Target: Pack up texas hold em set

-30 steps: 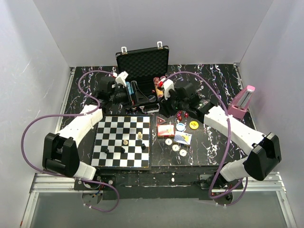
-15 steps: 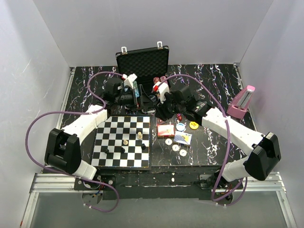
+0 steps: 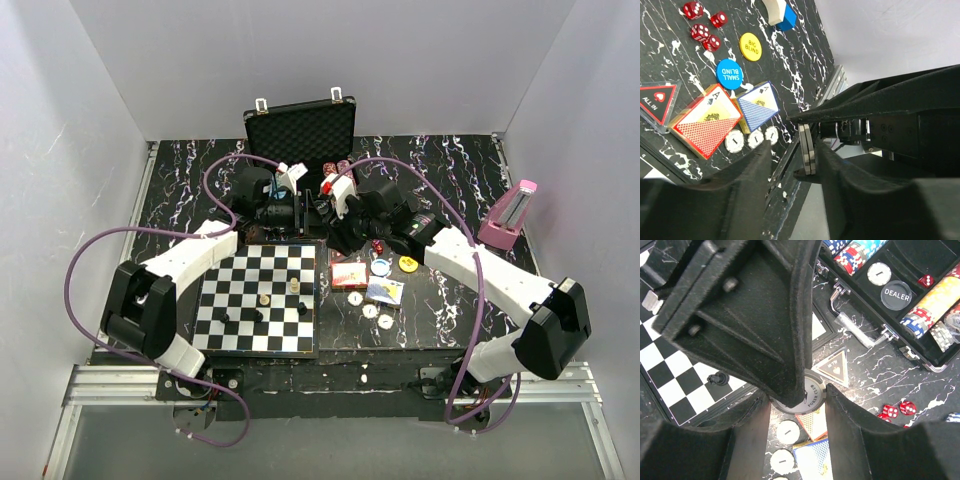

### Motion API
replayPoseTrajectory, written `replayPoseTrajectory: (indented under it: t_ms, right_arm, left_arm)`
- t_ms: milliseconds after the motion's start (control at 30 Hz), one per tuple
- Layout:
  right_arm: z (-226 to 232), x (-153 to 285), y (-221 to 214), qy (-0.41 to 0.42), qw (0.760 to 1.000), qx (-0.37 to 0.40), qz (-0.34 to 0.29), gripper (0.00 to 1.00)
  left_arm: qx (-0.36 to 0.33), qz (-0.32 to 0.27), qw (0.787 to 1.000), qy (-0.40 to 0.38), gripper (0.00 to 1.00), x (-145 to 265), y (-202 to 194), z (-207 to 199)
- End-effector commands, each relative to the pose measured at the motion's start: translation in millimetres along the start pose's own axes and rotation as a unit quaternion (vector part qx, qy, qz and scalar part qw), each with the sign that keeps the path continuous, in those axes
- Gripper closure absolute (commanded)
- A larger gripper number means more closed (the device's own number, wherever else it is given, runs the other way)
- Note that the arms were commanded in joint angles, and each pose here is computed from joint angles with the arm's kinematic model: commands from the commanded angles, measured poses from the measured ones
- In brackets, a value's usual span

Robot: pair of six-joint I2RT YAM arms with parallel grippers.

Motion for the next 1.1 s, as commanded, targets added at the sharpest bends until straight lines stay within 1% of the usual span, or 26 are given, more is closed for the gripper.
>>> replayPoseTrajectory:
  t_ms: [0,67,100,200,233,267,333,400,433,467,533,600,667,733,800,900,967,1067]
  right_arm:
    - [-4,0,16,-0.013,0.999,0.016,-0.035,0.99]
    - [-5,0,16,-0.014,0.999,0.015,-0.035,0.99]
    - [-5,0,16,-0.014,0.999,0.016,-0.035,0.99]
    - [-5,-1,14,-0.014,0.999,0.013,-0.030,0.99]
    - [-4,-2,13,-0.013,0.999,0.012,-0.028,0.99]
    - [-4,-2,12,-0.014,0.999,0.011,-0.027,0.94]
    - [-3,-3,10,-0.014,0.999,0.005,-0.028,0.66]
    - [-3,-1,6,-0.014,1.000,-0.002,-0.026,0.32]
    - [-4,0,6,-0.014,1.000,-0.006,-0.027,0.27]
    - [-7,4,4,-0.013,0.999,-0.018,-0.028,0.25]
    - [-14,15,3,0.005,0.998,-0.041,-0.049,0.21]
    - [-20,25,2,0.036,0.994,-0.067,-0.075,0.20]
    - [-26,38,2,0.070,0.988,-0.093,-0.102,0.20]
    - [-28,47,6,0.112,0.978,-0.110,-0.135,0.23]
    - [-28,53,10,0.142,0.969,-0.122,-0.160,0.25]
    - [-28,56,18,0.162,0.960,-0.135,-0.184,0.31]
    - [-28,56,23,0.173,0.954,-0.146,-0.195,0.34]
    - [-30,53,28,0.186,0.949,-0.150,-0.204,0.39]
  left_arm:
    - [-0.023,0.021,0.999,-0.026,0.64,-3,1,-12]
    - [-0.022,0.025,0.999,-0.028,0.71,-4,0,-13]
    - [-0.023,0.027,0.999,-0.030,0.76,-4,0,-13]
    - [-0.026,0.028,0.999,-0.035,0.95,-4,2,-15]
    - [-0.025,0.029,0.999,-0.036,1.00,-4,1,-15]
    - [-0.027,0.027,0.999,-0.037,1.00,-4,2,-16]
    - [-0.033,0.017,0.999,-0.036,1.00,-3,2,-18]
    - [-0.049,-0.005,0.999,-0.021,1.00,2,4,-19]
    - [-0.057,-0.016,0.998,-0.005,1.00,5,6,-18]
    - [-0.065,-0.029,0.997,0.006,1.00,9,8,-19]
    - [-0.077,-0.055,0.995,0.022,1.00,19,13,-17]
    - [-0.089,-0.073,0.993,0.032,1.00,30,16,-17]
    - [-0.108,-0.078,0.990,0.036,1.00,37,14,-17]
    - [-0.129,-0.072,0.989,0.027,1.00,40,11,-18]
    - [-0.154,-0.056,0.986,-0.008,1.00,41,5,-22]
    - [-0.173,-0.031,0.982,-0.066,1.00,43,-6,-27]
    - [-0.204,-0.038,0.973,-0.102,1.00,48,-7,-37]
    - [-0.218,-0.034,0.967,-0.128,1.00,51,-12,-42]
Point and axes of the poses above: each gripper's point midway between its finger pads, its own x axis back along the fingers, its own z axis along the line the jaws close on, y = z × x, the point moved 9 cm from there along x, back along the fingers, and after that the axes turned 14 degrees about x, right-handed, at the moved point
